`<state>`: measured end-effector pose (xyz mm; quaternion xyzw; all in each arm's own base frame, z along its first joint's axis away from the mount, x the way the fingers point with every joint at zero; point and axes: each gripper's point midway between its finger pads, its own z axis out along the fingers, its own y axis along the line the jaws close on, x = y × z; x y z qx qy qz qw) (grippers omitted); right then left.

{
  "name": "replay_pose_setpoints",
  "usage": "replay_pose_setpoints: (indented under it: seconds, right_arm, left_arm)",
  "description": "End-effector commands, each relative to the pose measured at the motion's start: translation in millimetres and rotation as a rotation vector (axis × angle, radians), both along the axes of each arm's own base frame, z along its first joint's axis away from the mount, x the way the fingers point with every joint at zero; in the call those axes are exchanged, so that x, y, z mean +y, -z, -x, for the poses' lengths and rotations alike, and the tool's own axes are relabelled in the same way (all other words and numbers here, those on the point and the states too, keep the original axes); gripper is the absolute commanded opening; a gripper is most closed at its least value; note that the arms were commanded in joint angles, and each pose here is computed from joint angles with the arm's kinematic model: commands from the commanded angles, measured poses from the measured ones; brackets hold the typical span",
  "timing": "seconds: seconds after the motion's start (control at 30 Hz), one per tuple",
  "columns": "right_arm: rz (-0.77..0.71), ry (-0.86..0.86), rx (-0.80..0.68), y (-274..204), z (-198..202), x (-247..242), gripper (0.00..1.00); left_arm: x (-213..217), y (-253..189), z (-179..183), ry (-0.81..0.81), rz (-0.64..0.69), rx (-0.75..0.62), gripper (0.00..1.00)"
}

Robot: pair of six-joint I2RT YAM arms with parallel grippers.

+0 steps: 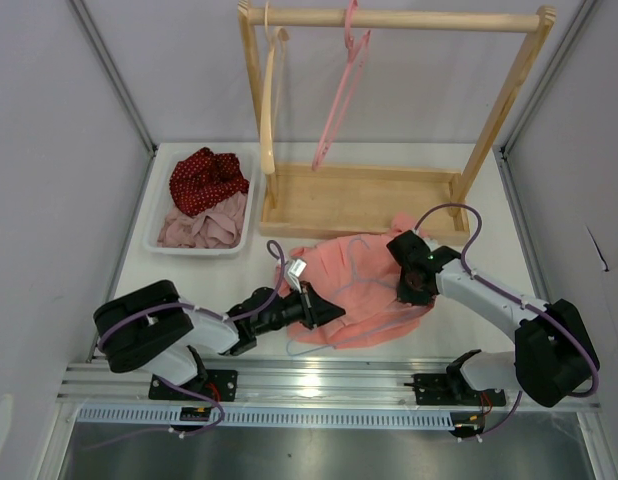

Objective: Place the skirt on the hanger

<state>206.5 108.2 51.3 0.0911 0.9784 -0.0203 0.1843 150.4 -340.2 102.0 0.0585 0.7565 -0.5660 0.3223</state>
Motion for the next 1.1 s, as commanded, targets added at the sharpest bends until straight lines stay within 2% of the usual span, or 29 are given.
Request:
replay_pose_setpoints:
  seconds: [0.0, 0.2, 0.5, 0.8, 0.97, 1.07]
  right_arm:
    - [-0.002, 0.025, -0.04, -9.6, -9.2, -0.1, 0.3]
    - [0.001, 0.02, -0.046, -14.9, -12.5, 1.8, 0.38]
    - [0.032, 0.064, -0.075, -25.8, -18.2, -5.4, 0.49]
    - [0.034, 0.102, -0.14, -44.1, -25.3, -10.8, 0.5]
    - [-0.029, 0.043, -0.167, -53.9, -34.1, 9.0, 0.5]
    - [-0.097, -0.053, -0.228, -69.6, -42.9, 36.7, 0.52]
  left_arm:
    - [-15.0, -15.3, -6.3, 0.006, 0.013, -0.09, 0.0]
    - [-20.4, -24.0, 2.6, 0.046, 0.112, -0.117, 0.0]
    - [-24.1, -14.9, 1.4, 0.049, 0.116, -0.107, 0.0]
    - [-27.4, -25.3, 5.3, 0.081, 0.156, -0.148, 0.0]
    - [-30.3, -24.8, 10.1, 0.111, 0.172, -0.149, 0.0]
    - [-30.8, -22.0, 10.2, 0.117, 0.15, -0.154, 0.0]
